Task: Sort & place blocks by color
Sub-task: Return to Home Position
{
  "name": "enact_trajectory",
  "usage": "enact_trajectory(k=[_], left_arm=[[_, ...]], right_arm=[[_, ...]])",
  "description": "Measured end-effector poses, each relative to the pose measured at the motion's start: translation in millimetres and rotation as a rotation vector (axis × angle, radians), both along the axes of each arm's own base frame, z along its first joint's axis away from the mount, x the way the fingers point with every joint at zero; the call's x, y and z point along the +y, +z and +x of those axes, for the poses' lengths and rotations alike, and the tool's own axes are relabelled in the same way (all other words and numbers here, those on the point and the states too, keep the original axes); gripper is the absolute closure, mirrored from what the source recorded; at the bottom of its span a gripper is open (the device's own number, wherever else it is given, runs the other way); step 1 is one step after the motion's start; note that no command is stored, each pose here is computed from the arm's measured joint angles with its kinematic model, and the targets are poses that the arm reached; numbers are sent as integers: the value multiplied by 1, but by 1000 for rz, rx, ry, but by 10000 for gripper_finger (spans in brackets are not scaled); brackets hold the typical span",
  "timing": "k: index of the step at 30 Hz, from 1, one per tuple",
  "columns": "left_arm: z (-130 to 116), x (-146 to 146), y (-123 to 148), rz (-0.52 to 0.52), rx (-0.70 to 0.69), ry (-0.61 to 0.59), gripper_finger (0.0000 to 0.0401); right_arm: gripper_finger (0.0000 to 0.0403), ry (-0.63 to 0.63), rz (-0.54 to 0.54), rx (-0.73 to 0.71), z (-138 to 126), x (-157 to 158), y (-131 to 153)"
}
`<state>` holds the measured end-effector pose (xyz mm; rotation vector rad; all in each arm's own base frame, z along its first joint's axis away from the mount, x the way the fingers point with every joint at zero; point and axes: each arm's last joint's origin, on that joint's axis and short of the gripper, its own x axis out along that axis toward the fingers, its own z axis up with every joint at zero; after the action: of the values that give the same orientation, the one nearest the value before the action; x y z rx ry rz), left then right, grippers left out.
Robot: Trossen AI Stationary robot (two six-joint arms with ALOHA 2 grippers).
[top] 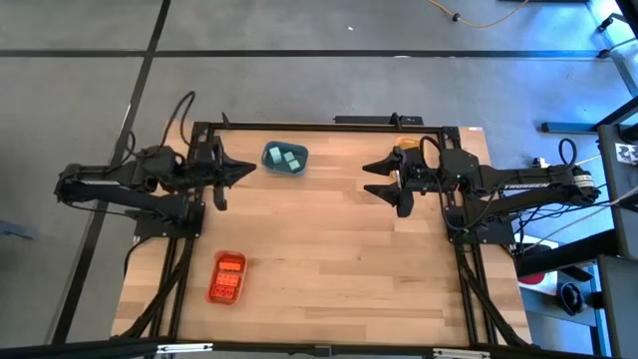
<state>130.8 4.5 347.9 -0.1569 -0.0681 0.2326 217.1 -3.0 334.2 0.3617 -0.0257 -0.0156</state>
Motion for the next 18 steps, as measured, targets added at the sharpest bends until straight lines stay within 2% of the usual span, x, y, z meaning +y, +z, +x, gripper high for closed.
enact_trajectory(k=[7, 18], left_arm=[[-23, 2, -11, -4, -60, 38, 401], [-30, 2, -74, -109, -157, 52, 401]], right_arm=[[96, 0, -1, 0, 0, 0, 0], [96, 0, -4, 1, 0, 0, 0]])
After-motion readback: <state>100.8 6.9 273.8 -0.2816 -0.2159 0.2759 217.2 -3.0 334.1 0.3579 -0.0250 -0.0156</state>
